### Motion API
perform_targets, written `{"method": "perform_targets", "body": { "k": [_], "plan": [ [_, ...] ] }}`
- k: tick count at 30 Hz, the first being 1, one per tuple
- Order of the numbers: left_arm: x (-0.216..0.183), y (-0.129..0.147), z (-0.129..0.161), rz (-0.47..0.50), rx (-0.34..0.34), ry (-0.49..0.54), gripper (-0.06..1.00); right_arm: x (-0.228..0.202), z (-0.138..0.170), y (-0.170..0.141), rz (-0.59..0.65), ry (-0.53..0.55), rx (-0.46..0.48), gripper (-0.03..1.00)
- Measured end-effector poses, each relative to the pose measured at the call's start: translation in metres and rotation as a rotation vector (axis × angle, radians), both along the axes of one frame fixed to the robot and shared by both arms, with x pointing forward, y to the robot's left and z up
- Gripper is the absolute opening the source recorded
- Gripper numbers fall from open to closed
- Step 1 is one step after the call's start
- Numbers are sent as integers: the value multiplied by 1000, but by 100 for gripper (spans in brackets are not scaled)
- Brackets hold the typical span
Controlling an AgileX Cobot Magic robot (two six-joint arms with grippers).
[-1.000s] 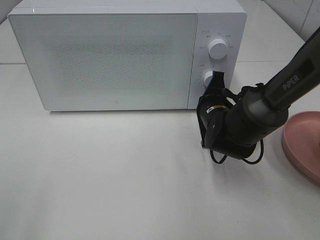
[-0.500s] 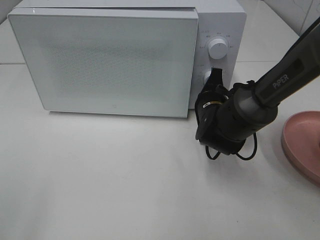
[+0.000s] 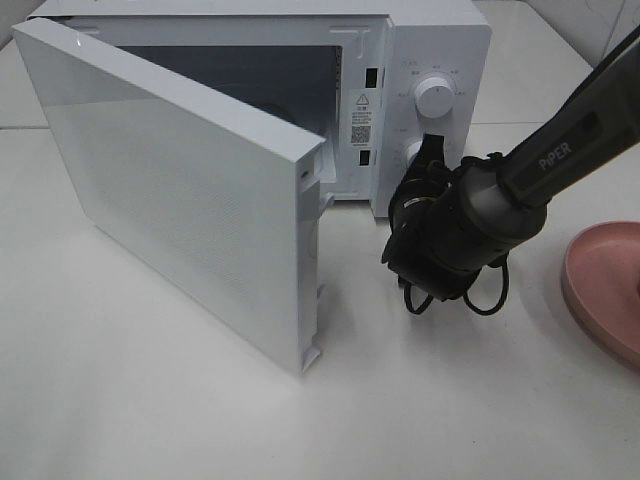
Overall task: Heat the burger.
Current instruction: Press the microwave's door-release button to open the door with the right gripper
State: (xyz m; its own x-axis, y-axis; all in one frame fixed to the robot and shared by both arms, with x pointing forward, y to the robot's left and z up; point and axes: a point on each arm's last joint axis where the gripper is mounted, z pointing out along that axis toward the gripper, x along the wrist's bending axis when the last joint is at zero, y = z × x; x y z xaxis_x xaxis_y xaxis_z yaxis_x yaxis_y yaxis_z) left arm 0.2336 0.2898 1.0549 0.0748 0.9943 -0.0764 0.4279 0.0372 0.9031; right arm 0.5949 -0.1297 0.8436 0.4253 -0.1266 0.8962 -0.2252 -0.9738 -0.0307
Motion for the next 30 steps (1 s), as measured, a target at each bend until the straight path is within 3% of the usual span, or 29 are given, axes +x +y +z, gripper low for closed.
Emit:
{"method": "perform_targets", "body": {
  "k": [30],
  "plan": [
    [0,0,0,0,0,0,99,0,-2,1,25,29,22,3]
  ]
}}
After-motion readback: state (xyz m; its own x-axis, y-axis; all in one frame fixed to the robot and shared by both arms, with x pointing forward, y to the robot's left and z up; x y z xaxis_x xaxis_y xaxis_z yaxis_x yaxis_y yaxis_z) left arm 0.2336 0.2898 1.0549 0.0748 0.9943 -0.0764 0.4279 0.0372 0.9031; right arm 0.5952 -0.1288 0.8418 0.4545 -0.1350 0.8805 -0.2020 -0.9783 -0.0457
